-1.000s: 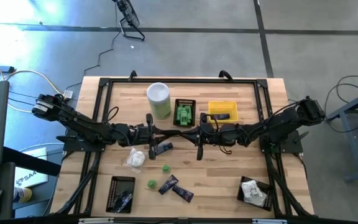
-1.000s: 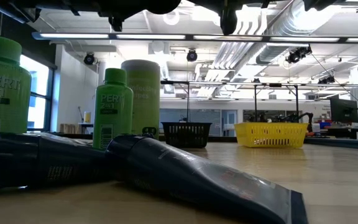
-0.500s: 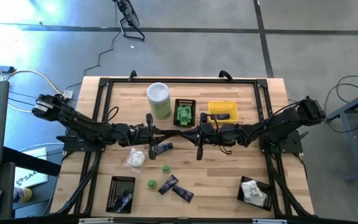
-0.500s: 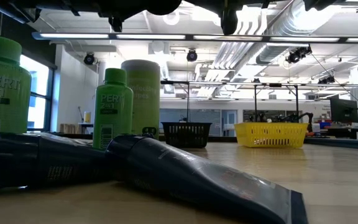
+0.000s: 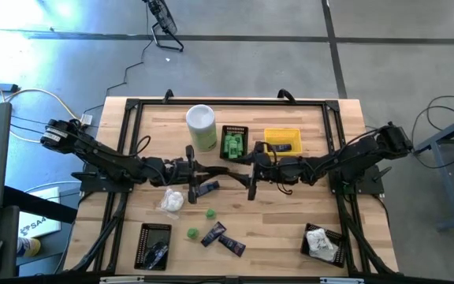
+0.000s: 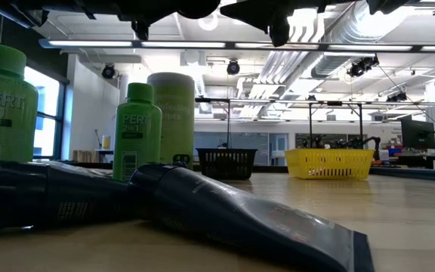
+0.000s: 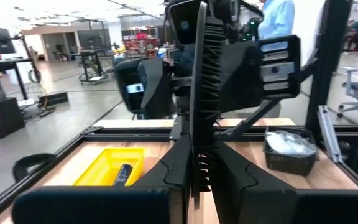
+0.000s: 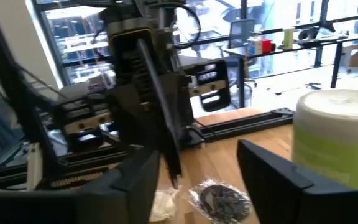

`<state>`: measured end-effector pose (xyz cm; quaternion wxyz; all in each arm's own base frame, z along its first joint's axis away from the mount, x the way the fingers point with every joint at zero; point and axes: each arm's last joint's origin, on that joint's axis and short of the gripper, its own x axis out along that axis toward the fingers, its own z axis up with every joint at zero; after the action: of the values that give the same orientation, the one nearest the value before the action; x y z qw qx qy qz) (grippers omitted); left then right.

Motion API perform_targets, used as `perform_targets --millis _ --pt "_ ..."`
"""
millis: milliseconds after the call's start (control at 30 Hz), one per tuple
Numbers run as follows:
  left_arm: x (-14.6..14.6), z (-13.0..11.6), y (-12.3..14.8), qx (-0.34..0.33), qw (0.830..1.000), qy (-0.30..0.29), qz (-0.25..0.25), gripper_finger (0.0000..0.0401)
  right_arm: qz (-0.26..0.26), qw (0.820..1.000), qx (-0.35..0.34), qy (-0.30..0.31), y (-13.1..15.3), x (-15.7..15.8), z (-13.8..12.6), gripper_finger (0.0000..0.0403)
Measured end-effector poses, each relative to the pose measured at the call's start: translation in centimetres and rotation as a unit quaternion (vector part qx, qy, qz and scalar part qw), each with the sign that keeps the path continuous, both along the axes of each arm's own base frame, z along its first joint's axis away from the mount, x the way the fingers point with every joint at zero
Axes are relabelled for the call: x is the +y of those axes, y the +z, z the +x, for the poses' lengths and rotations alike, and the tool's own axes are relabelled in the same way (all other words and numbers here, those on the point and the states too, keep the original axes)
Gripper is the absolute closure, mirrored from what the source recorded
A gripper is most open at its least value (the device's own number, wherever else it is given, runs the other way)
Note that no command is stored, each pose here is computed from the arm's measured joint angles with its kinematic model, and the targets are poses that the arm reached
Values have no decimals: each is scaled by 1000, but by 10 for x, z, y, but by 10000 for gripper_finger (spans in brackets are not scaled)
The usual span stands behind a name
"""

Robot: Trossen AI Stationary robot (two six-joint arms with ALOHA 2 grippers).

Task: Pick & Place Travel size toiletries
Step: Put the black hair brush into the bottom left black bin

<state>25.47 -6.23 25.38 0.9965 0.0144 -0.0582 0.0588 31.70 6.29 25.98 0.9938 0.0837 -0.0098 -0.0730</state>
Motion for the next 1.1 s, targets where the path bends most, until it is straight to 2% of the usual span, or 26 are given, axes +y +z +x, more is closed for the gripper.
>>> perform_targets --millis 200,433,667,933,1100 --pt "0 0 -1 9 1000 1 -1 363 -17 1000 3 1 3 0 -3 130" --pt "6 -19 15 15 1000 0 -20 363 -26 999 34 10 16 1 -19 108" --pt "14 -50 26 58 993 -12 -104 363 -42 997 55 18 17 1 -25 116" --pt "17 -73 21 125 969 -26 -212 363 -53 997 56 -3 18 -9 -23 117" --pt "3 -77 17 146 960 -46 -233 363 -55 997 57 -14 18 -16 -22 117"
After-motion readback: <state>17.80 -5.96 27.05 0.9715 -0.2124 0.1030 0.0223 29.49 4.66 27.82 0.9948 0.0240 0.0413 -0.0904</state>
